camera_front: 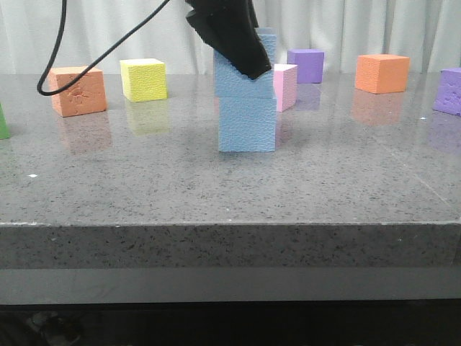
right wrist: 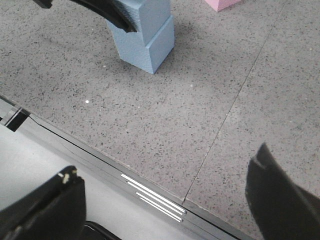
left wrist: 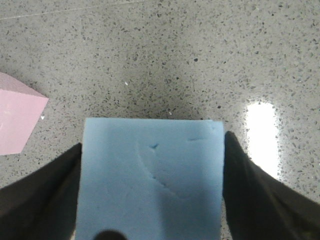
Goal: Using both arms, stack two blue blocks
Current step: 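Lower the held cube onto the placed light-blue cube, then open the left gripper and raise it off the stack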
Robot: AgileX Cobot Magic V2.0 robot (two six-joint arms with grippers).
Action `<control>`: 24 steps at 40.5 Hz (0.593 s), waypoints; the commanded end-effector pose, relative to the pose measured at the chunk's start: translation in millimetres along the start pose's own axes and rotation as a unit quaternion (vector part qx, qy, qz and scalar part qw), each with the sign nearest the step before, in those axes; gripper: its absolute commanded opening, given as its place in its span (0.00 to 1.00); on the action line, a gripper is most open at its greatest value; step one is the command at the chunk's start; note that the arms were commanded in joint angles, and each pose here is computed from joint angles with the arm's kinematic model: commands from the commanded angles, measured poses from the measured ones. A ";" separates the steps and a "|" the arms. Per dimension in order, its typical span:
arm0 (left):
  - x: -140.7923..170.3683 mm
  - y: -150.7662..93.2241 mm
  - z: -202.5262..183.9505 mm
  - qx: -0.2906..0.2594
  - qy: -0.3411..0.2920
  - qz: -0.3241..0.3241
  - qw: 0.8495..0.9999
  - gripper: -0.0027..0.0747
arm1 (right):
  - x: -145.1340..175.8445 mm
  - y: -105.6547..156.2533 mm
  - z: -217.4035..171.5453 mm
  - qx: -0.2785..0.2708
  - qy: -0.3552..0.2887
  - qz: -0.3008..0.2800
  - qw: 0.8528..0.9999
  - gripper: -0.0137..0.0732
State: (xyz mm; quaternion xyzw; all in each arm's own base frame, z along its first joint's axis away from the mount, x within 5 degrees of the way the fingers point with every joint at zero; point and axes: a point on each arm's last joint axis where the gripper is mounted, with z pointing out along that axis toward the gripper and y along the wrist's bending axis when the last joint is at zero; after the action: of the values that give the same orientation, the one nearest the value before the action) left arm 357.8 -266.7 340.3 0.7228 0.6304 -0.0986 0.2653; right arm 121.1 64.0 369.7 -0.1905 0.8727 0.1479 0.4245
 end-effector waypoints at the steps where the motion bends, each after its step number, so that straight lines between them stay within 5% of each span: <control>1: -15.5 -6.2 -30.1 -0.018 -0.033 0.008 0.999 0.73 | -11.3 1.3 -6.9 -0.002 -0.046 0.000 0.999 0.91; 24: -33.9 -22.3 -101.3 -0.088 -0.087 -0.053 0.991 0.77 | -11.3 1.3 -6.9 -0.002 -0.046 0.000 0.999 0.91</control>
State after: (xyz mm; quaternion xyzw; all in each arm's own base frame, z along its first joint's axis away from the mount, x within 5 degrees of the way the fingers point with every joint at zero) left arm 335.9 -252.8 387.0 0.6879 0.6483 -0.1011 0.3104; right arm 121.1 64.0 369.7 -0.1901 0.8728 0.1481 0.4244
